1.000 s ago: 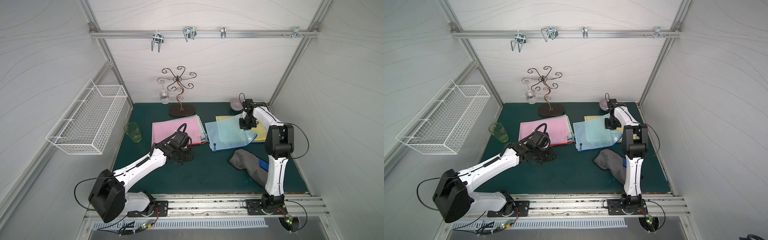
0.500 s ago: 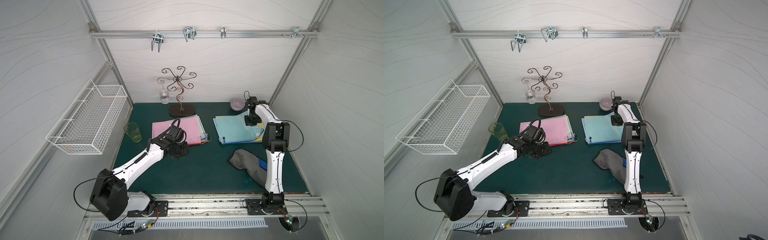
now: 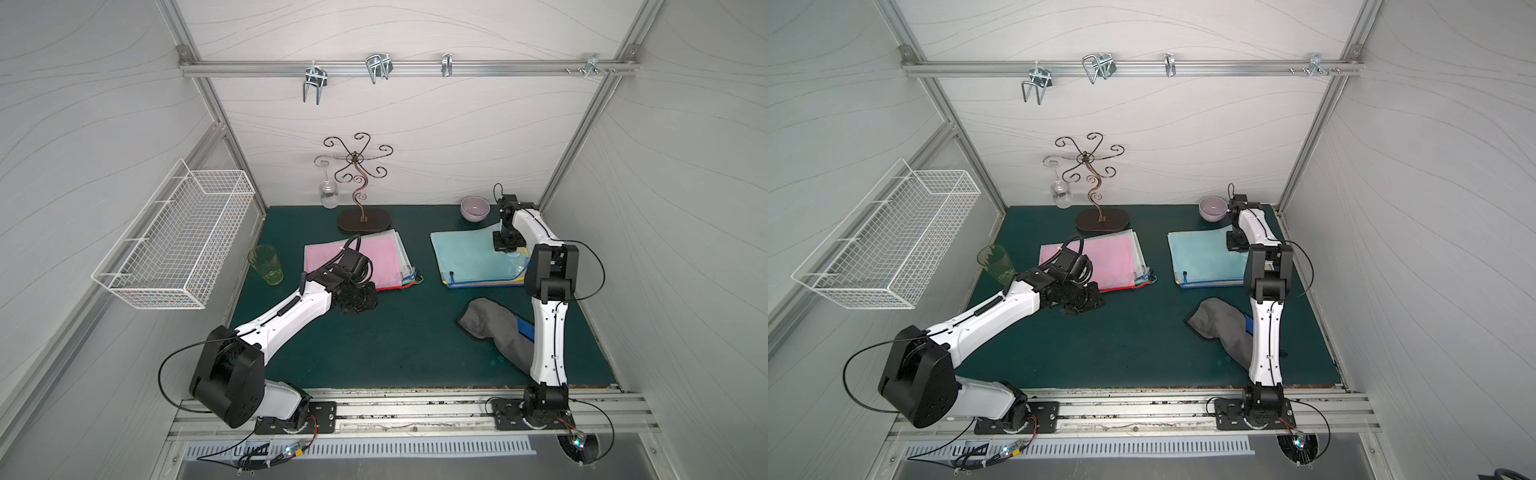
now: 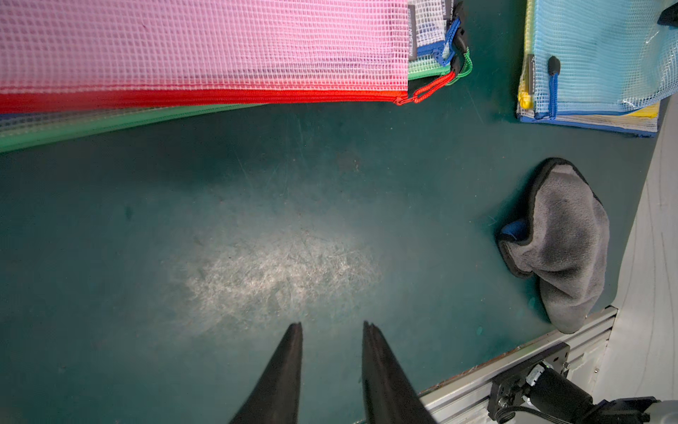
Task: Wipe the document bag
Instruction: Place the document bag.
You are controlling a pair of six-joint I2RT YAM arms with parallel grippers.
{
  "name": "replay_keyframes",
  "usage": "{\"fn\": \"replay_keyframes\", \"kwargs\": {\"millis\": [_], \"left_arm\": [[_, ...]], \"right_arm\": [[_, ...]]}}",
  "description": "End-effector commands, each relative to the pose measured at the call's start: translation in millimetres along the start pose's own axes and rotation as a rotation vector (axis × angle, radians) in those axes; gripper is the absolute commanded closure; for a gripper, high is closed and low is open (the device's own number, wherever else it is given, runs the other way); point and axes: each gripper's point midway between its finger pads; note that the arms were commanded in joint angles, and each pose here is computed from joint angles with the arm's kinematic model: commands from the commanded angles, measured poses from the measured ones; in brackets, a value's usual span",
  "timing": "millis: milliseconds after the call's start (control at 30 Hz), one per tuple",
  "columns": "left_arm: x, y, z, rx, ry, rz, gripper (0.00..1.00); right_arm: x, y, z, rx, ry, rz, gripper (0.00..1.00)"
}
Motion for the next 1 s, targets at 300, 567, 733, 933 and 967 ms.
{"fn": "replay_keyframes", "kwargs": {"millis": [300, 567, 733, 933, 967], "left_arm": [[13, -1, -11, -0.034, 0.012, -0.018, 0.68], [11, -2, -9, -0.029, 0.012, -0.02, 0.68], [11, -5, -8, -0.027, 0.009, -0.03, 0.67], [13, -9, 0, -0.024, -0.031, -0.055, 0.65], [15, -9, 5, -0.019, -0.053, -0.063, 0.64]], "right_arm": [[-13, 7, -11, -0.051, 0.003, 0.049, 0.87], [-12, -1, -21, -0.097, 0.047, 0.027, 0.24], [0, -22, -29, -0.121, 0.07, -0.037, 0.01], [9, -58, -22, -0.123, 0.055, -0.103, 0.01], [9, -64, -15, -0.11, 0.044, -0.112, 0.01]]}}
Point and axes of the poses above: each gripper's point midway between its finger pads, its own y axis out along the fingers, its own z axis along the line the jaws close on, x = y × z, and after that the axes turned 1 degree about -y, right-handed
